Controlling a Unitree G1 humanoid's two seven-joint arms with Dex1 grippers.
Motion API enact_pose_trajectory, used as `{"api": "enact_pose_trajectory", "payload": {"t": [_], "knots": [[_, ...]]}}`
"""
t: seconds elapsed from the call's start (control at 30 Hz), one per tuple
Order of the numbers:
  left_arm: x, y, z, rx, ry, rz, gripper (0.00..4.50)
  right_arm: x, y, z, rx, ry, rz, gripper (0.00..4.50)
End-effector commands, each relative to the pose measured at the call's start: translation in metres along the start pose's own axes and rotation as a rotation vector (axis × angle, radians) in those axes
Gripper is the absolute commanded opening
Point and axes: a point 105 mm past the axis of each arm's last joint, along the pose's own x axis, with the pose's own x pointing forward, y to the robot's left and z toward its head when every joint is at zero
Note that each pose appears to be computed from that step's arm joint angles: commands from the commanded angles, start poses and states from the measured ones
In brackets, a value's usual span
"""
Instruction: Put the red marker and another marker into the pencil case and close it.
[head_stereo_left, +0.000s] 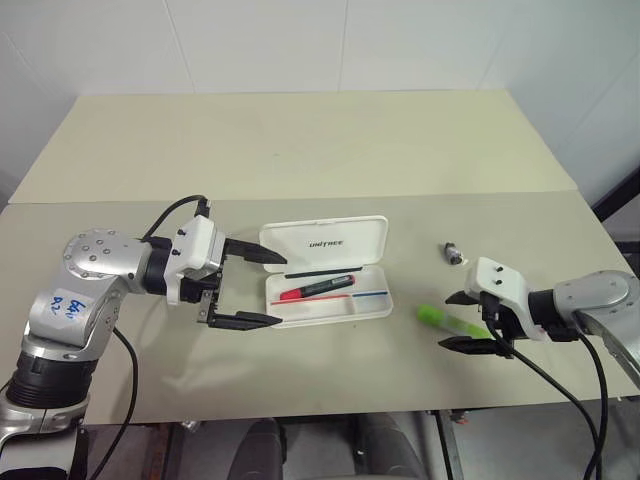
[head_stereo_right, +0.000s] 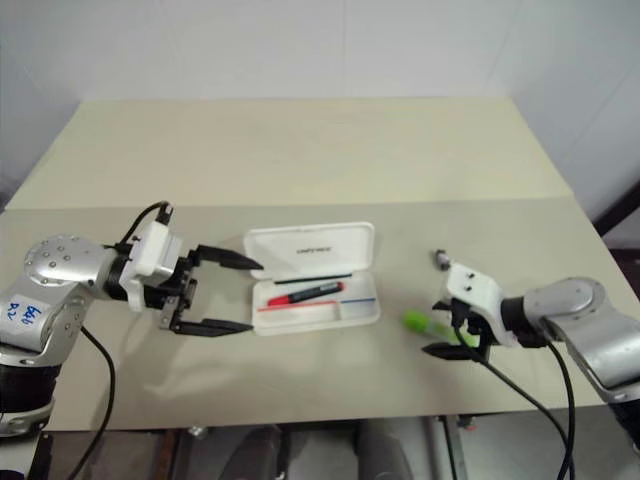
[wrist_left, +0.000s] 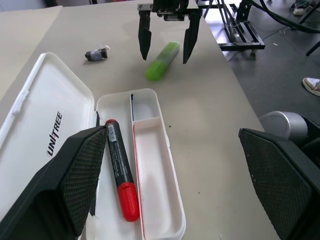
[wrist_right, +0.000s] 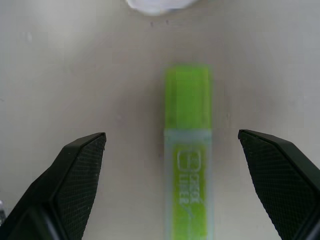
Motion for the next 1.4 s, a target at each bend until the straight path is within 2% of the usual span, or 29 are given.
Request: {"api": "enact_pose_trajectory", "payload": {"t": [0.03,0.07,0.17,0.37,0.77,1.4], "knots": [[-0.006,-0.002,0.013,0.049,-0.012,0.017,4.47,0.002,-0.007,-0.007,-0.006,0.045,-0.031,4.50],[-0.007,-0.002,0.013,0.049,-0.011,0.019,4.47,0.002,-0.007,-0.009,-0.008,0.055,-0.034,4.50],[-0.009,-0.002,0.012,0.048,-0.002,0.027,4.50,0.002,-0.008,-0.012,-0.020,0.085,-0.032,3.89],[-0.014,-0.001,0.007,0.069,0.027,0.034,4.50,-0.002,-0.014,0.000,-0.084,0.071,-0.060,2.19],[-0.021,0.002,-0.001,0.075,0.044,0.058,4.50,-0.013,-0.025,0.030,-0.168,-0.002,-0.084,2.19],[-0.017,0.002,-0.001,0.076,0.031,0.052,4.50,-0.005,-0.010,-0.014,-0.060,0.165,-0.063,2.19]]}}
